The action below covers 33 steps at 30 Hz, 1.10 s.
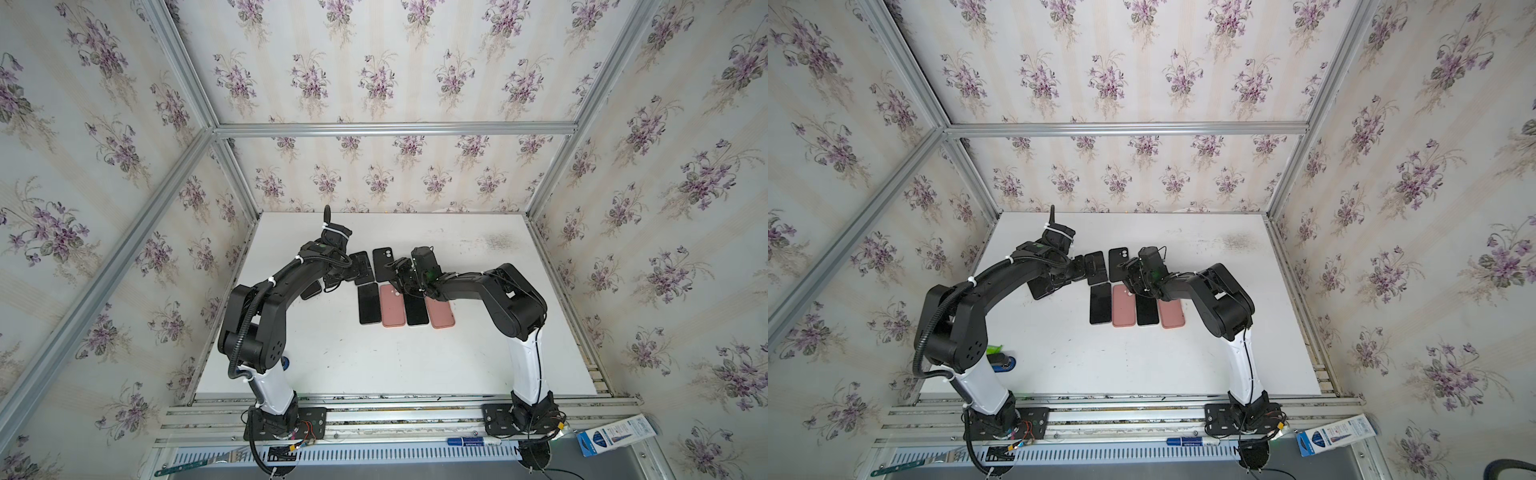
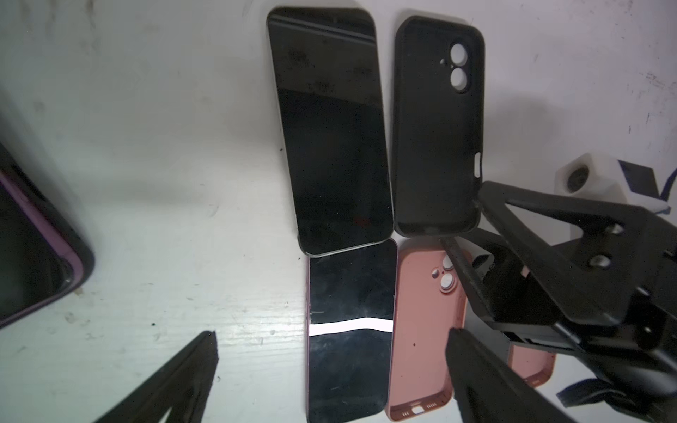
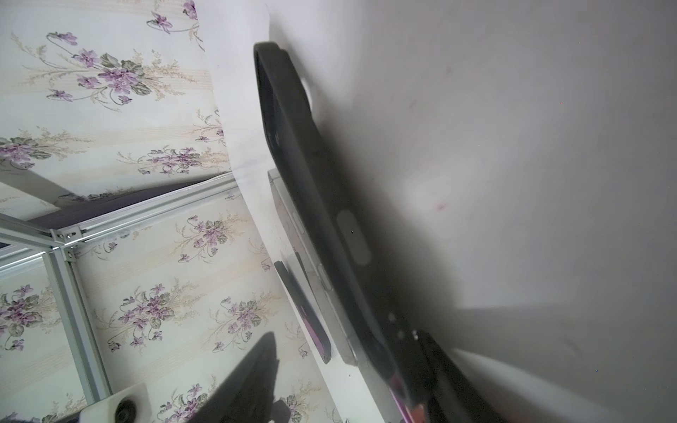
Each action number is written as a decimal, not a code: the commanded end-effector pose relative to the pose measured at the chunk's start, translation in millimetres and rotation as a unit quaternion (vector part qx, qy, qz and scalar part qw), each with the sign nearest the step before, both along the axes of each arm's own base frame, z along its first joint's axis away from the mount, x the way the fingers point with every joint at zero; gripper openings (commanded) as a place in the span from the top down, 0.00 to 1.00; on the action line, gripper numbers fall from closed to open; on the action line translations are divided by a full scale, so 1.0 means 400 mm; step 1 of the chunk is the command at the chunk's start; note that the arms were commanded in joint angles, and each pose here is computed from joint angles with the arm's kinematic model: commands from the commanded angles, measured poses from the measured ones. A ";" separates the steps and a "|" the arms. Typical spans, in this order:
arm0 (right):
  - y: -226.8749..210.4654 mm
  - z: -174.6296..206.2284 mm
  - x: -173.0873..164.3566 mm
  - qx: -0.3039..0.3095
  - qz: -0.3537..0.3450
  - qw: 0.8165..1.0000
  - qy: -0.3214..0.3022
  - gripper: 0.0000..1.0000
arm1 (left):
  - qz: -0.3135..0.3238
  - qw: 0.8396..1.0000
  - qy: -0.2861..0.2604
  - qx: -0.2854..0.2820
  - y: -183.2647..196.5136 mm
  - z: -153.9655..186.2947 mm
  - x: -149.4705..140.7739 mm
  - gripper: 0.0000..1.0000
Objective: Take the phone out of the phone case
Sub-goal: Place the phone at the top-center of the table, then move the phone case to the center of the table.
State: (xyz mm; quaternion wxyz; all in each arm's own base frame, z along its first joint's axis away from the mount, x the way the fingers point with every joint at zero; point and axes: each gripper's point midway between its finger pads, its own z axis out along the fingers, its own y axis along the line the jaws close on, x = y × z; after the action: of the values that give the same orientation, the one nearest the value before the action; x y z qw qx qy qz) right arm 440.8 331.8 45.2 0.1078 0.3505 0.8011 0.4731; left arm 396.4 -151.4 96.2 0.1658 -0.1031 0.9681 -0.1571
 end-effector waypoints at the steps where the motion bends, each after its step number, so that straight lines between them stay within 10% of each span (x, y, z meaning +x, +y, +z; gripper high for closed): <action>1: 0.004 0.017 -0.014 -0.006 0.021 1.000 -0.006 0.32 | 0.033 0.998 0.031 -0.046 -0.032 -0.010 -0.012 0.01; 33: -0.156 0.162 -0.007 -0.034 0.033 0.997 -0.066 0.11 | 0.018 0.996 0.062 0.068 -0.034 -0.141 0.038 0.13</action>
State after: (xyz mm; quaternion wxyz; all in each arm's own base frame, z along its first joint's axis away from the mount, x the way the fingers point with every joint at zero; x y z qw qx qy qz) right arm 437.8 273.4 101.6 0.1467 0.2968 0.8219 0.4636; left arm 419.2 -172.5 37.4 0.1148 -0.1368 0.9772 -0.1147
